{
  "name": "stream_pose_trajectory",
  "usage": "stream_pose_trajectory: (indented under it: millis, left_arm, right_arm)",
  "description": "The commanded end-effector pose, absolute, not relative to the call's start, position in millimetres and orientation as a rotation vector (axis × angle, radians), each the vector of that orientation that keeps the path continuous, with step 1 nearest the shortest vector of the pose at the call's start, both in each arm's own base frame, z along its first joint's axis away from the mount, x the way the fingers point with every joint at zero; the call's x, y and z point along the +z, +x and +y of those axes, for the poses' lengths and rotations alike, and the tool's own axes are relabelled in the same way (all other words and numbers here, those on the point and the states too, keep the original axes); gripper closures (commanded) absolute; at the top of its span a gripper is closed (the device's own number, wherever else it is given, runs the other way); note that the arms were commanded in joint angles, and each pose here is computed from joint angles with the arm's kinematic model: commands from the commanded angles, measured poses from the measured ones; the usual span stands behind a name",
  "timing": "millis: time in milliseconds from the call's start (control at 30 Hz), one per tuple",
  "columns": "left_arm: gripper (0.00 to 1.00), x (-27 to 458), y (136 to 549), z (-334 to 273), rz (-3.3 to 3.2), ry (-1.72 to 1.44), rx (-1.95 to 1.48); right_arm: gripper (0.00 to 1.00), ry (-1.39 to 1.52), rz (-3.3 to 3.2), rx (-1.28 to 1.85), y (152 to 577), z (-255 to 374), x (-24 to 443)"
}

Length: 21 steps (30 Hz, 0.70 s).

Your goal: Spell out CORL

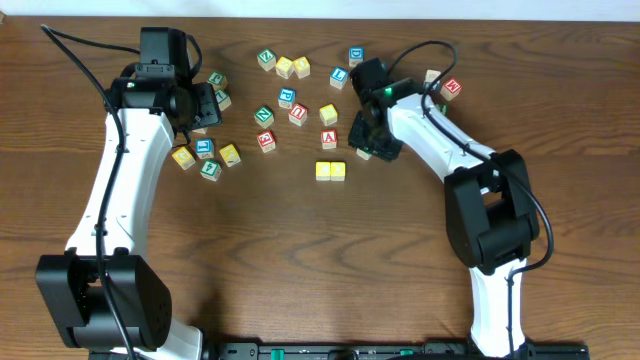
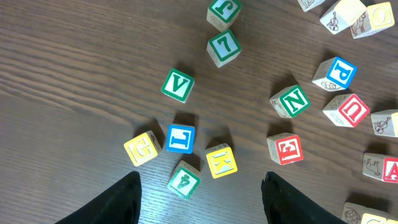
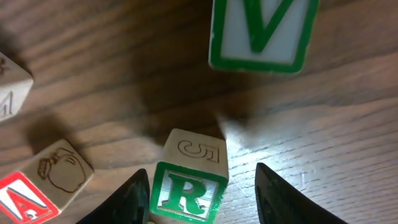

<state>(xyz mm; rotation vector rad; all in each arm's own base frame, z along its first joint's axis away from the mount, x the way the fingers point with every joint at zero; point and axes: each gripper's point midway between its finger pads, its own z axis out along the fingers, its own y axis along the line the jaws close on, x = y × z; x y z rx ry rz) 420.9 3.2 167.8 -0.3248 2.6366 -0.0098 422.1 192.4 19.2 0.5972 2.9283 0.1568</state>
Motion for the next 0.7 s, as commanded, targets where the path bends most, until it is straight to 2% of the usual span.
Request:
stream_pose_trajectory:
  millis: [0,200,533,667]
  left_arm:
    - [0.39,160.2,418.9,4.6,2.658,-0.328,-0.006]
    - [0.39,160.2,418.9,4.6,2.657,-0.328,-0.006]
    - [0.39,160.0,418.9,4.6,2.658,-0.328,-0.006]
    - [0.39,160.2,418.9,4.6,2.658,-0.328,-0.006]
  right_arm:
    - [0.55,0.609,2.934,0.143,419.5,193.8,13.3]
    - [0.65,0.495,2.952,0.137,418.8,195.4,13.5]
    - [0.67,0.197,2.999,0.153,414.9,200.3,13.2]
    - [0.69,0.176,3.019,0.145,410.4,199.0,12.5]
